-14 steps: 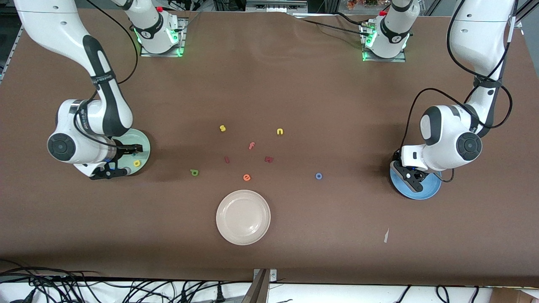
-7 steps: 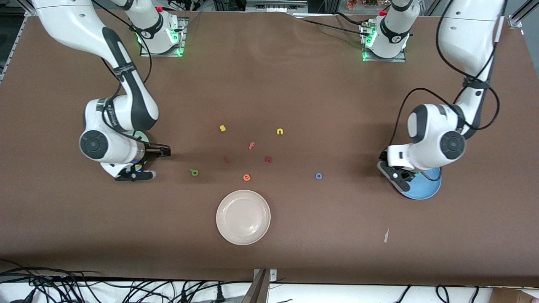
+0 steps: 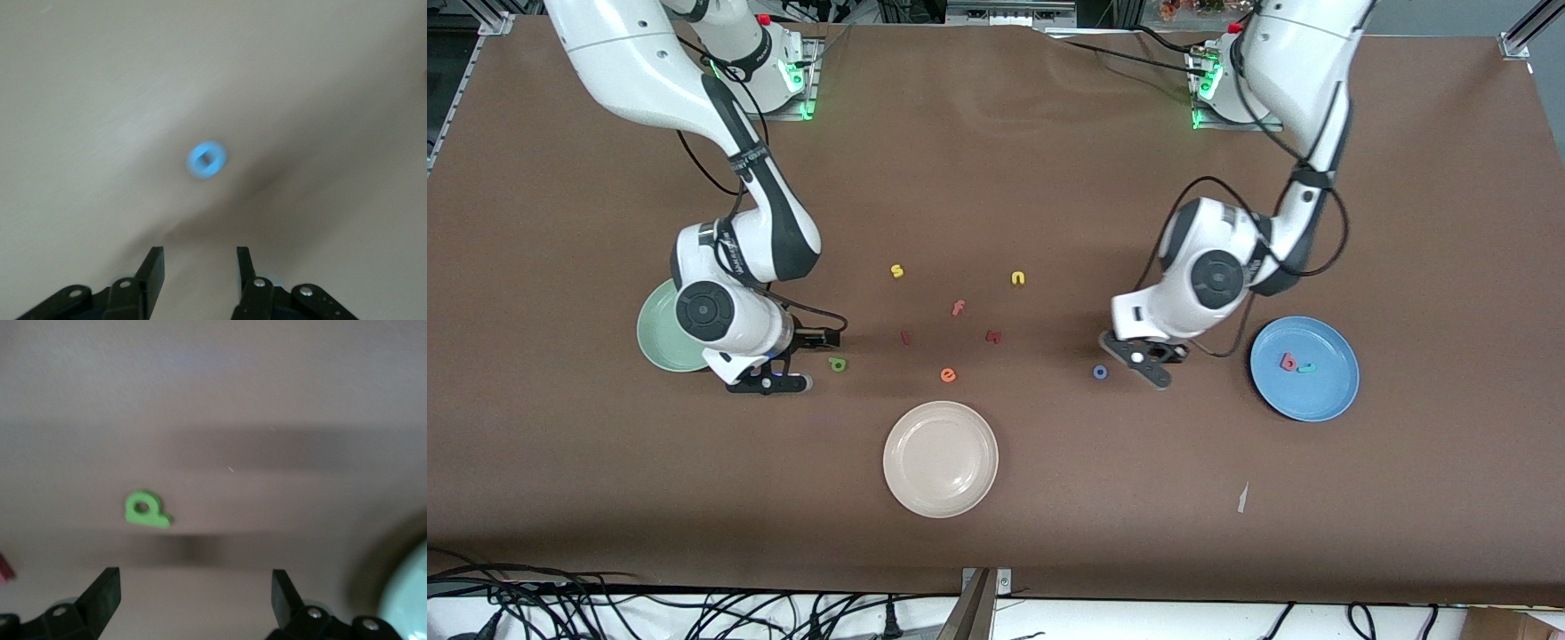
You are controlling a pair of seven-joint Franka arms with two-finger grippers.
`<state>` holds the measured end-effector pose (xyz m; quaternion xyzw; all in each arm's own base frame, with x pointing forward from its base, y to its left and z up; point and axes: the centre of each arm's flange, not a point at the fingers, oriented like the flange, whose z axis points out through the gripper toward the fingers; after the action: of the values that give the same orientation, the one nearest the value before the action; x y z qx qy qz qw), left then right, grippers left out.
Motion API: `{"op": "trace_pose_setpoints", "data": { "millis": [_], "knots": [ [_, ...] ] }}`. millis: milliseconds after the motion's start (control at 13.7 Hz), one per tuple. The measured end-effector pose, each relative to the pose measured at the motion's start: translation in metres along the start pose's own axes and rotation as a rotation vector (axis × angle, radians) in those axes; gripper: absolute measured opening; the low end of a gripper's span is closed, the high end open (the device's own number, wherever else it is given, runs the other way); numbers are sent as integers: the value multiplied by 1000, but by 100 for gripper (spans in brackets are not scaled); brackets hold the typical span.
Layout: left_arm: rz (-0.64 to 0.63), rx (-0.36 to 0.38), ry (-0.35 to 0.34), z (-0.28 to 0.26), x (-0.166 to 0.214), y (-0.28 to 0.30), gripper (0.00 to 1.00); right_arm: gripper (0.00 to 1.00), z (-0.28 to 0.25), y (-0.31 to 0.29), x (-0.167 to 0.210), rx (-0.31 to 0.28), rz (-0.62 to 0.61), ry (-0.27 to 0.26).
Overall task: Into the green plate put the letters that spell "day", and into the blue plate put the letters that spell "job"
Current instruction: 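Move the left gripper to the blue ring while the right gripper reaches the green p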
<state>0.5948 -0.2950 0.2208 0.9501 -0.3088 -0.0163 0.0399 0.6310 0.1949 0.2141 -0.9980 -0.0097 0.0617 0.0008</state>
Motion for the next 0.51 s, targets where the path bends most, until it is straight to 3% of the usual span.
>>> {"op": "trace_pose_setpoints", "data": {
  "millis": [146,512],
  "knots": [
    [-17,16,-2,13,14,18,52,100,11,-6,3,13,-5,24],
    [-36,54,24,32,21,2,52,97,21,-19,4,26,-21,62]
  ]
}}
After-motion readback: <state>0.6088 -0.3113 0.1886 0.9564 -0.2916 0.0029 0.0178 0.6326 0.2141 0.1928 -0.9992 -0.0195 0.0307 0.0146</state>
